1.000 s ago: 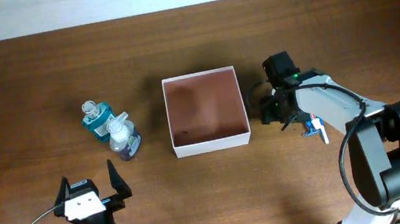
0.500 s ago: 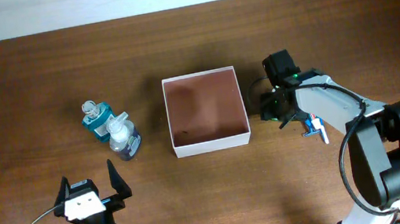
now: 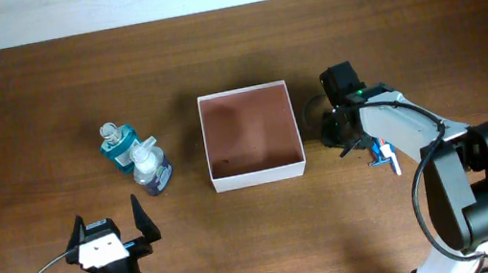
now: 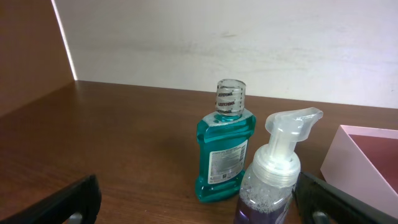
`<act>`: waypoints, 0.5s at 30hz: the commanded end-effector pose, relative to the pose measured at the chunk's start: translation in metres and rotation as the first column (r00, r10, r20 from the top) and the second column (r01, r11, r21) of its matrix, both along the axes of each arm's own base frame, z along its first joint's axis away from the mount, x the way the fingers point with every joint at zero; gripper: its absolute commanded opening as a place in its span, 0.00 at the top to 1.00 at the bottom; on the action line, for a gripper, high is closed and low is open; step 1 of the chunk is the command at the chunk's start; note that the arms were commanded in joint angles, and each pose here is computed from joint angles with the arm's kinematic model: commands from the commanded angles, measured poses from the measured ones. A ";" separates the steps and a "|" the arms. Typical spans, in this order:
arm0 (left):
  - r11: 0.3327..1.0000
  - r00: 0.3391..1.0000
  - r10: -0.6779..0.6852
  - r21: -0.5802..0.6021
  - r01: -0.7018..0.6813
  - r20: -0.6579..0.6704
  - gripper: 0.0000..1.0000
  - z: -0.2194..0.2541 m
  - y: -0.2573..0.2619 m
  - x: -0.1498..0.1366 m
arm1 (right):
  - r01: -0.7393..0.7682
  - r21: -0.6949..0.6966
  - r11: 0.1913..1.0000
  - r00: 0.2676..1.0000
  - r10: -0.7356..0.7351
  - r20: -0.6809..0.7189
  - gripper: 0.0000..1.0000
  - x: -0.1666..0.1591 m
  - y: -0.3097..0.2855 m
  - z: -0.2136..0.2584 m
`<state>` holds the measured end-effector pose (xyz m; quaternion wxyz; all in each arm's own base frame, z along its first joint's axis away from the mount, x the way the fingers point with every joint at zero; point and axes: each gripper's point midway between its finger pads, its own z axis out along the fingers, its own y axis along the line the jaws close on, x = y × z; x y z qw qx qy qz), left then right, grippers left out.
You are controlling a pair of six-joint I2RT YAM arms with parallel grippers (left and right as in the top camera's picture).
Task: Pack container
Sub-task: 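Close the right gripper on the Dettol soap bar and lift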
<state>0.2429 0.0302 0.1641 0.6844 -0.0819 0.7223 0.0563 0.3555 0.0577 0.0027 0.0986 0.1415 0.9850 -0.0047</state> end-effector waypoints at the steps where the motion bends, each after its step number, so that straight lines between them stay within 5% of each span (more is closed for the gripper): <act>1: 1.000 1.000 -0.007 0.015 0.007 -0.004 0.01 -0.003 -0.001 0.000 | -0.021 -0.025 0.999 0.999 0.020 -0.030 0.65 -0.008 -0.002 -0.005; 15: 1.000 1.000 -0.007 0.015 0.007 -0.004 0.01 -0.003 -0.001 0.000 | -0.082 -0.006 0.997 0.982 0.082 0.169 0.67 0.004 0.006 0.098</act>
